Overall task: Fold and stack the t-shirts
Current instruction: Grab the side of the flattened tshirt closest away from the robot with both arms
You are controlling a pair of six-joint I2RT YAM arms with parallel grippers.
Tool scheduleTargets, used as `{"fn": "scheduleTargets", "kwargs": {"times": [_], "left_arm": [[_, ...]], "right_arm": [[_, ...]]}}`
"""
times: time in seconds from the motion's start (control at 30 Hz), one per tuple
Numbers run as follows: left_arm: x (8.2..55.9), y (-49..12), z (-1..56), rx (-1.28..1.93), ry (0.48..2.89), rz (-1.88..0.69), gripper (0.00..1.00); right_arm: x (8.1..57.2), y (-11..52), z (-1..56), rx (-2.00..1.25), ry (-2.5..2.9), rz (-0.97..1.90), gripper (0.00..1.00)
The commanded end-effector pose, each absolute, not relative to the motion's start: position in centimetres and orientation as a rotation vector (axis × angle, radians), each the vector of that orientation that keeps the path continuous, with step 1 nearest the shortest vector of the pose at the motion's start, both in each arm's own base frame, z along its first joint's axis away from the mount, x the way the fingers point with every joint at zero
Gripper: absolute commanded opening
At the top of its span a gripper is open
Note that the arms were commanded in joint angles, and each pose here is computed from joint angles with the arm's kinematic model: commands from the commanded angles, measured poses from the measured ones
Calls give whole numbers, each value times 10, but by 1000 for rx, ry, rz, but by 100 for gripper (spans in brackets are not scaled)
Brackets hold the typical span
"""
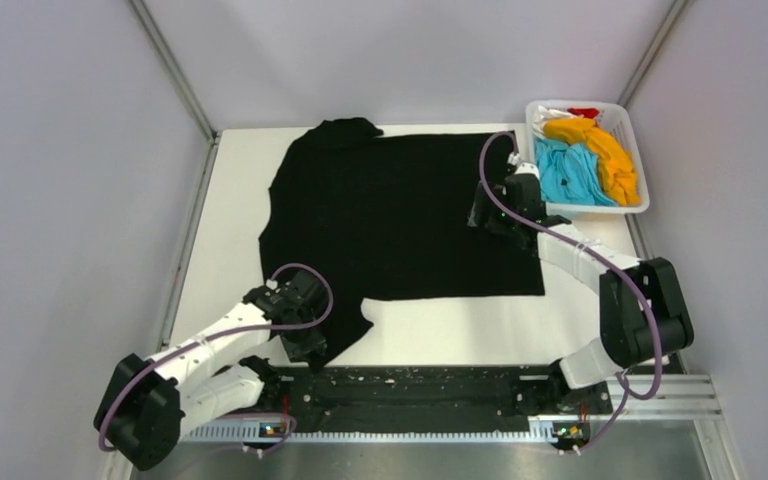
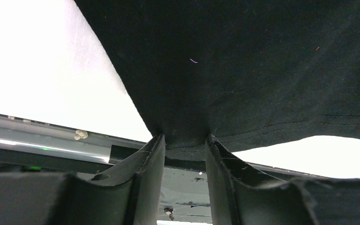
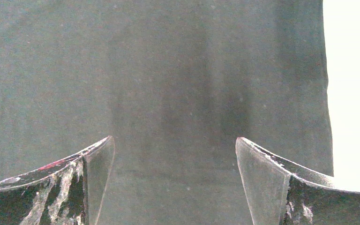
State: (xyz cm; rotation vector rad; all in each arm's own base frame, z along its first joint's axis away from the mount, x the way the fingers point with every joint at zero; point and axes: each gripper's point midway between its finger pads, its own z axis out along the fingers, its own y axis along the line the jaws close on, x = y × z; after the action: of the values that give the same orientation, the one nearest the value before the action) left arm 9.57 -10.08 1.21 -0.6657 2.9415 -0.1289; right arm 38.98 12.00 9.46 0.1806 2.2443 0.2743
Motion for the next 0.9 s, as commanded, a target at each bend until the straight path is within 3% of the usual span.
{"fn": "scheduleTargets", "kwargs": {"times": [0.0,0.37,0.5,0.73,0.87], "left_arm": [[110,-105,5,-639,2903,-116,40],[125,-114,5,-557,2919,1,40],[141,-136,2,-526,2894,-119,37],[141,-126,3,-522,2899,-20,3],[140,-122,15,-530,2877,-25,0]], "right_arm": [[385,112,113,218,2179,240,99],[359,86,121,298,2141,165,99],[357,83,124,302,2131,163,99],[350,78,123,334,2149,146,99],[325,62,107,465,2203,81,99]]}}
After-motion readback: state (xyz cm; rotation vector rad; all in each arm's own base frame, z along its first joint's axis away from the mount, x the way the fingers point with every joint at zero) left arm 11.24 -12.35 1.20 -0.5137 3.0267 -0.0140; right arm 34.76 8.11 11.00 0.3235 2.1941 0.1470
